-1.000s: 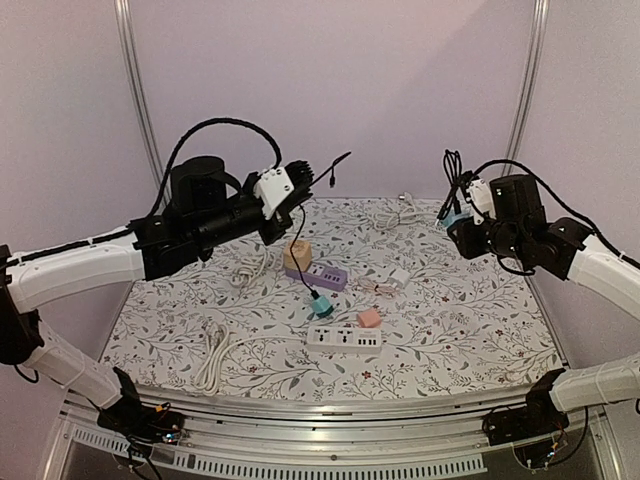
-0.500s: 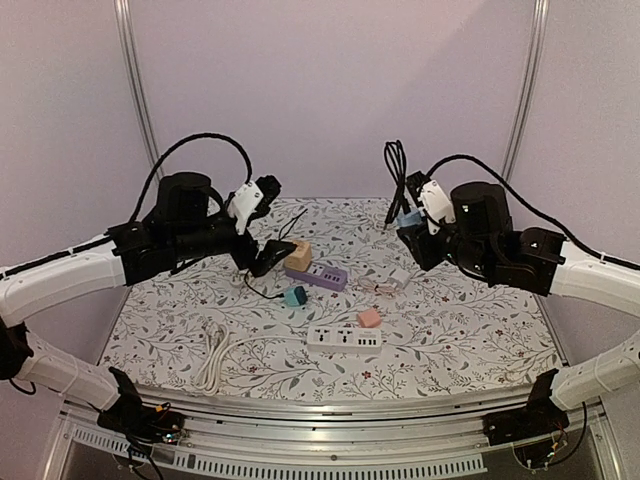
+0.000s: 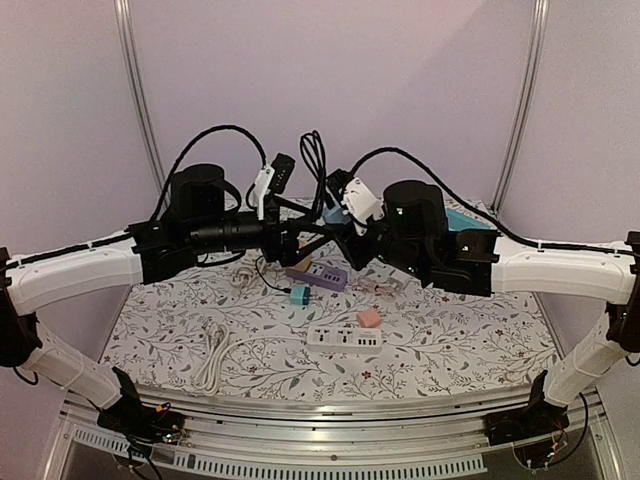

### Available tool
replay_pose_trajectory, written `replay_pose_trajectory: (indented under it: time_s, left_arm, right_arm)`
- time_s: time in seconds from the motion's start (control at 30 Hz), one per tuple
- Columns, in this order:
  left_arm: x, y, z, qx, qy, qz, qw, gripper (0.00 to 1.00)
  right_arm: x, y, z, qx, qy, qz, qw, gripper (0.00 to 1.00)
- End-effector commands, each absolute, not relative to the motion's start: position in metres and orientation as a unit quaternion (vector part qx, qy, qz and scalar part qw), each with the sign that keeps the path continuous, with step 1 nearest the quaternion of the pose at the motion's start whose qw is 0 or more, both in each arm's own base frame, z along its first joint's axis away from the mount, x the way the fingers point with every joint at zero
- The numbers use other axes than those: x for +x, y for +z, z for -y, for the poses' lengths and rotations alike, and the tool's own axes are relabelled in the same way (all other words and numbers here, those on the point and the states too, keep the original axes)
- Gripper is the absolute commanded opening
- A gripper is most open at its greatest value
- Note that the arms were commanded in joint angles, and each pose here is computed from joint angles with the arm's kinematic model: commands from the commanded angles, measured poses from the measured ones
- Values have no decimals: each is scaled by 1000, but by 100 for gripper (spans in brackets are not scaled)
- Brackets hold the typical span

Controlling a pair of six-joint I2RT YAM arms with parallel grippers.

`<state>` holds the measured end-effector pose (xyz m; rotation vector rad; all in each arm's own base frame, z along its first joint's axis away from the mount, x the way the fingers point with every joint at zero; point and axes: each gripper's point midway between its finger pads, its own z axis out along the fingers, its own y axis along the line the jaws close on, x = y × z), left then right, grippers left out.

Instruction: Insert the plug

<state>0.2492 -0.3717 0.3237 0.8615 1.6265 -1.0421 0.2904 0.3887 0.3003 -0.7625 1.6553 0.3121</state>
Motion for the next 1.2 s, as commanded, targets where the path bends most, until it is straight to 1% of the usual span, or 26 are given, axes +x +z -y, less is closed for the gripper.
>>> replay_pose_trajectory:
  time_s: [0.0,0.13,0.17,0.3,0.43,0.63,0.77,0.8,0.87,0.93,0.97,1.1,1.17]
  left_arm:
    - [264,332,376,332,-413,-671,518,82]
    - [278,329,368,317,-374,-687,536,57]
    - [278,329,369,318,-374,-687,535,54]
    - [280,332,370,313,-373,-684,542,52]
    - [300,339,355,287,-338,-696,565,51]
    - [295,306,352,305,-326,-737,508,48]
    - [286,296,357,324,-326,-739,493,51]
    - [288,294,357,321,-321,-743,493,50]
    - [289,297,357,325,-321,-741,493,44]
    - [283,293,359,332,-331,-743,477,39]
    - [281,289,358,329,-336,-750,466,33]
    - [274,284,359,328,-352,-751,451,0]
    - [271,283,359,332,-356,-751,446,0]
  right_arm:
    - [275,330,-419,-339,188,-678,624,0]
    - [269,334,-421,-341,205,-674,623,0]
    - [268,335,-422,-341,208,-673,622,0]
    - [266,334,-429,-343,218,-673,618,0]
    - [261,334,-434,-338,250,-672,610,0]
    - [255,355,-429,-323,273,-657,625,0]
    - [255,355,-431,-332,267,-654,625,0]
    - [253,356,-434,-338,268,-652,623,0]
    - [247,348,-443,-362,255,-651,616,0]
    - [242,341,-451,-378,233,-647,620,0]
    - [238,341,-454,-385,228,-643,622,0]
    - [236,342,-456,-397,219,-632,628,0]
    - [238,342,-454,-395,214,-632,631,0]
